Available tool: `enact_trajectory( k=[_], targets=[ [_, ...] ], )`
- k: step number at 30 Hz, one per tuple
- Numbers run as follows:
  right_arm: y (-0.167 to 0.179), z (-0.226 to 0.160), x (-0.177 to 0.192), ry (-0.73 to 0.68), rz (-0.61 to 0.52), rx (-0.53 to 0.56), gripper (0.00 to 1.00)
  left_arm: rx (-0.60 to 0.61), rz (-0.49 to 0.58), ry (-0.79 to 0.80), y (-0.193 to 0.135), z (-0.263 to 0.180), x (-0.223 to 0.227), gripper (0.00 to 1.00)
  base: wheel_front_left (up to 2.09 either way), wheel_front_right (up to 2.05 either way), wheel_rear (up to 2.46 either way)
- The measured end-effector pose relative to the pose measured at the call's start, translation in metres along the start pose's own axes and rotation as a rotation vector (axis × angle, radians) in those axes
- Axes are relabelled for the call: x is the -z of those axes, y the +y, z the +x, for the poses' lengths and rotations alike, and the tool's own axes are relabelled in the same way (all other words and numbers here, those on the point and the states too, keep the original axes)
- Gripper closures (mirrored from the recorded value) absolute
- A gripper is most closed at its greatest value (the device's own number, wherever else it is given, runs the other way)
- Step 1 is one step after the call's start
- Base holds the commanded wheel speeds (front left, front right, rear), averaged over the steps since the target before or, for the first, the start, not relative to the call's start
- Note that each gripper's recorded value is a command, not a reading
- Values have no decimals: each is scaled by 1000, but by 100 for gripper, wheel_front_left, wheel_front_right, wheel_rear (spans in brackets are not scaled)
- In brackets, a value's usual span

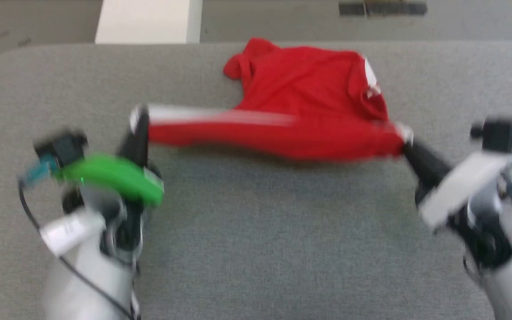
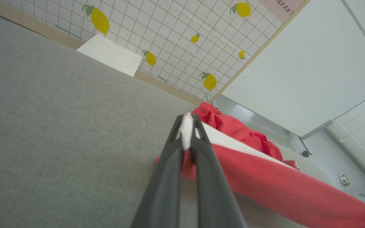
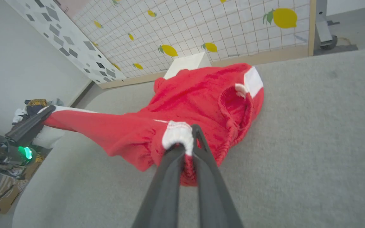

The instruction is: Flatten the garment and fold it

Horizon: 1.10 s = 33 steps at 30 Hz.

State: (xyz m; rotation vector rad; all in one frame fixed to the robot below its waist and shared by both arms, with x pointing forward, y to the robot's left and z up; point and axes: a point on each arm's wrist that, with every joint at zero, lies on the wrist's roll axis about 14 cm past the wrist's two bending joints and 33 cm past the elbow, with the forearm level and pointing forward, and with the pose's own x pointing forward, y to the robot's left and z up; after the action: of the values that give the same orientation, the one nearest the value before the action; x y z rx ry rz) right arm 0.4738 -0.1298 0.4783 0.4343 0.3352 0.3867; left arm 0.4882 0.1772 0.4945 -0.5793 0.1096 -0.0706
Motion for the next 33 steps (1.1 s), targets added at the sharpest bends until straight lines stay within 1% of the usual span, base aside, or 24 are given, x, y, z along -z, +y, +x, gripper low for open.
enact_trajectory(
  k=[4, 7, 9, 11, 13, 15, 17, 22, 25, 28, 33],
  targets=[
    [1, -54, 67, 220, 30, 22, 100, -123, -45, 126, 25, -68, 44, 100, 0, 0, 0],
    [5, -92, 106, 370, 34, 28, 100, -210, -78, 210, 40, -115, 70, 100, 0, 0, 0],
    [10, -112, 124, 448, 29, 25, 100, -264, -89, 257, 48, -141, 83, 100, 0, 0, 0],
    [15, -130, 140, 516, 32, 23, 100, -325, -79, 305, 60, -166, 92, 100, 0, 0, 0],
    [21, -144, 153, 571, 43, 17, 100, -363, -70, 330, 68, -183, 94, 100, 0, 0, 0],
    [29, -153, 160, 604, 56, 5, 100, -373, -62, 326, 70, -191, 91, 100, 0, 0, 0],
    [33, -154, 155, 591, 56, -1, 100, -356, -62, 286, 65, -189, 80, 100, 0, 0, 0],
    [34, -142, 123, 468, 20, 14, 100, -281, -48, 209, 46, -171, 54, 100, 0, 0, 0],
    [32, -132, 106, 402, 10, 30, 100, -204, -1, 165, 28, -143, 33, 100, 0, 0, 0],
    [23, -122, 90, 348, 3, 69, 100, -110, 35, 127, 2, -106, 13, 100, 0, 0, 0],
    [7, -107, 73, 284, 18, 131, 100, -12, 106, 150, -26, -55, 8, 100, 0, 0, 0]
  ],
)
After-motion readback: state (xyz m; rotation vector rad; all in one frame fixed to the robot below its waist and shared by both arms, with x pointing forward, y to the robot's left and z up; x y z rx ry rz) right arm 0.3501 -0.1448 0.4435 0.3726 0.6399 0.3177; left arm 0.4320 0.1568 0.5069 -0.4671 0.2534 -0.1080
